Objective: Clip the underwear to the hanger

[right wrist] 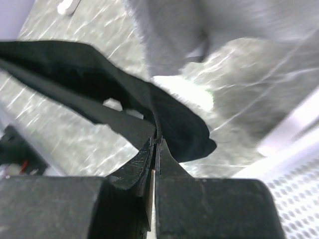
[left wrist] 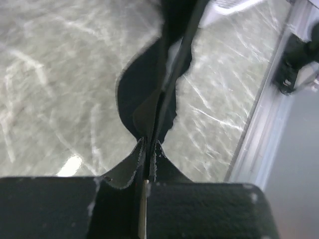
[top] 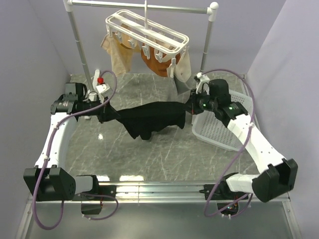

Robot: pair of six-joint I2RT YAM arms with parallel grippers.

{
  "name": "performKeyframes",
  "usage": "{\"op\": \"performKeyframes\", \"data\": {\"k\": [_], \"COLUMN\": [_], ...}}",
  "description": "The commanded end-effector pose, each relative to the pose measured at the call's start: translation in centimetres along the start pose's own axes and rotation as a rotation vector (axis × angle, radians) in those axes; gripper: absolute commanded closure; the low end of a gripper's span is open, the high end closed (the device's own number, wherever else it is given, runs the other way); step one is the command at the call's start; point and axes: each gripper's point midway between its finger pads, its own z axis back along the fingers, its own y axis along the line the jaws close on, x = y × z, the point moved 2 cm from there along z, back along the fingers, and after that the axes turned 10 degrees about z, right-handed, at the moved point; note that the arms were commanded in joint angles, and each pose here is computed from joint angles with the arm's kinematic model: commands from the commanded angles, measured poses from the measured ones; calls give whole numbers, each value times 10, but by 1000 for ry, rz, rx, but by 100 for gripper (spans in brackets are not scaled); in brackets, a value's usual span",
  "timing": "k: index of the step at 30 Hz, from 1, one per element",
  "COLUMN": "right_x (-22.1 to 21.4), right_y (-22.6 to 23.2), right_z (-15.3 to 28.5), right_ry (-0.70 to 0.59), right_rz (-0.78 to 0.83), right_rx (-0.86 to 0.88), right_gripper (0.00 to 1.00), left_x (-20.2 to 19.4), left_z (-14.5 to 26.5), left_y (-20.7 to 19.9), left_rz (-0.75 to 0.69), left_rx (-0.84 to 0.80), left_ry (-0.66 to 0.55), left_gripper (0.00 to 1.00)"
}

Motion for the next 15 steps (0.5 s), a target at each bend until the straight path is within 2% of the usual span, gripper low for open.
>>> {"op": "performKeyframes", "data": {"k": [1, 8, 13, 15], "right_x": [17, -27, -60, -75], "right_y": [-11, 25, 52, 49], "right_z": [23, 12, -44, -72], "right_ry": [-59, 51, 208, 278], "right_rz": [80, 193, 290, 285], "right_rx": [-154, -88, -84, -99], "right_gripper": [100, 100, 100, 100], "left_x": [-12, -55, -80, -86], "left_z": [4, 6, -7, -17], "left_y": [-25, -32, 0, 24], "left_rz": [-101, -50, 138, 172], "left_rx": [-114, -163, -106, -56], "left_ry": [79, 201, 255, 257], "left_gripper": [100, 98, 91, 90]}}
